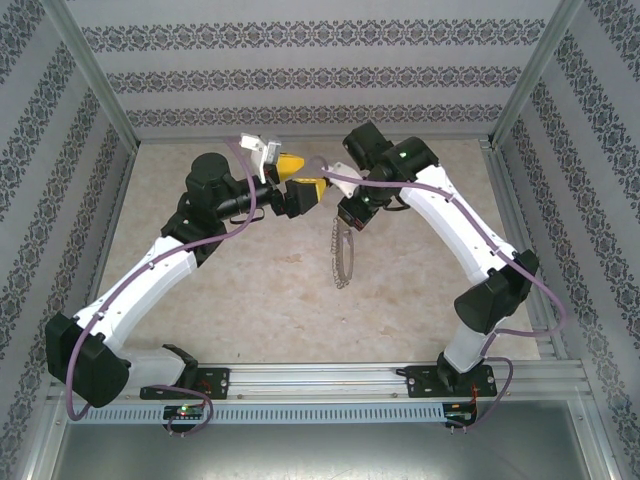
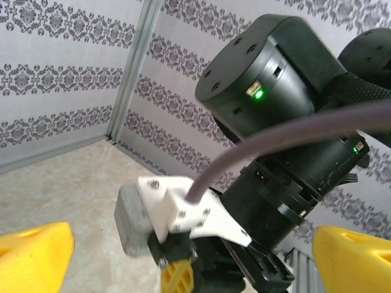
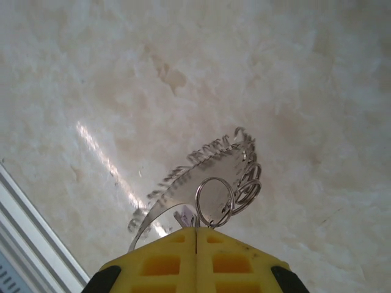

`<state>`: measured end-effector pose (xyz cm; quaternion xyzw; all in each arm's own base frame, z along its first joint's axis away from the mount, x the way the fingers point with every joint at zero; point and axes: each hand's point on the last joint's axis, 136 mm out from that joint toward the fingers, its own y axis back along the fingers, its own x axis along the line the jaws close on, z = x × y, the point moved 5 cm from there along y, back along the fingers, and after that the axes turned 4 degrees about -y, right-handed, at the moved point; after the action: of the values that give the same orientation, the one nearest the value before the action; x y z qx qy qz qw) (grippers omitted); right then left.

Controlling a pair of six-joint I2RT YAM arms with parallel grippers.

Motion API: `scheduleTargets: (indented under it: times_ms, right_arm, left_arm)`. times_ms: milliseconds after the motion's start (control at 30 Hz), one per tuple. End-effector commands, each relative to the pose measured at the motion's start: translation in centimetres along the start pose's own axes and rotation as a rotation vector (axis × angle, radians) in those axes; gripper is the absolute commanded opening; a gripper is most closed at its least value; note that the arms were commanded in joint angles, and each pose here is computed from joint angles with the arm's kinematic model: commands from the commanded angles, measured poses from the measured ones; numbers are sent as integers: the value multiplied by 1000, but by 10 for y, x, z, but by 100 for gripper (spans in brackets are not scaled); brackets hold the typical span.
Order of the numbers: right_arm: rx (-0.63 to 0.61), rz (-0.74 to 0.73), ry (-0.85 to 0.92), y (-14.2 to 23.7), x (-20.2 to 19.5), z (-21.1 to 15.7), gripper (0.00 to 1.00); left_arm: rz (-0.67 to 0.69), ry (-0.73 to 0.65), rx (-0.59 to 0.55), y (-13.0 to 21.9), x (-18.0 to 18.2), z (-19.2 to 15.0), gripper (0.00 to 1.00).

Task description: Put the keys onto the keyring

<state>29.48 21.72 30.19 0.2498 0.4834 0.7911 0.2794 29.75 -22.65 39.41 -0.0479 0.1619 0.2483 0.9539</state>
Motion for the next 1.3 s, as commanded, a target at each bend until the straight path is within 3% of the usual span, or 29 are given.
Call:
scheduleTargets:
  times_ms: [0,300,700,1033,1267]
  right_arm:
    - [-144,-5,-58,20,-4,26,0]
    - [-312,-3,-267,30,-35,65,0]
    - [-544,21,-549,37,-90,99,0]
    - [-610,67,-703,19,-110,112,0]
    - [-617,84,-712,15,-106,115,0]
  left_arm:
    - [14,124,-113,6,2,15,100]
    - [103,524,-202,-4,31,-10,100]
    - [210,940,-299,-4,59,-46,100]
    - [227,1328,-328,-27,78,-92,96]
    - [197,1464,-374,-53,83,-117,93]
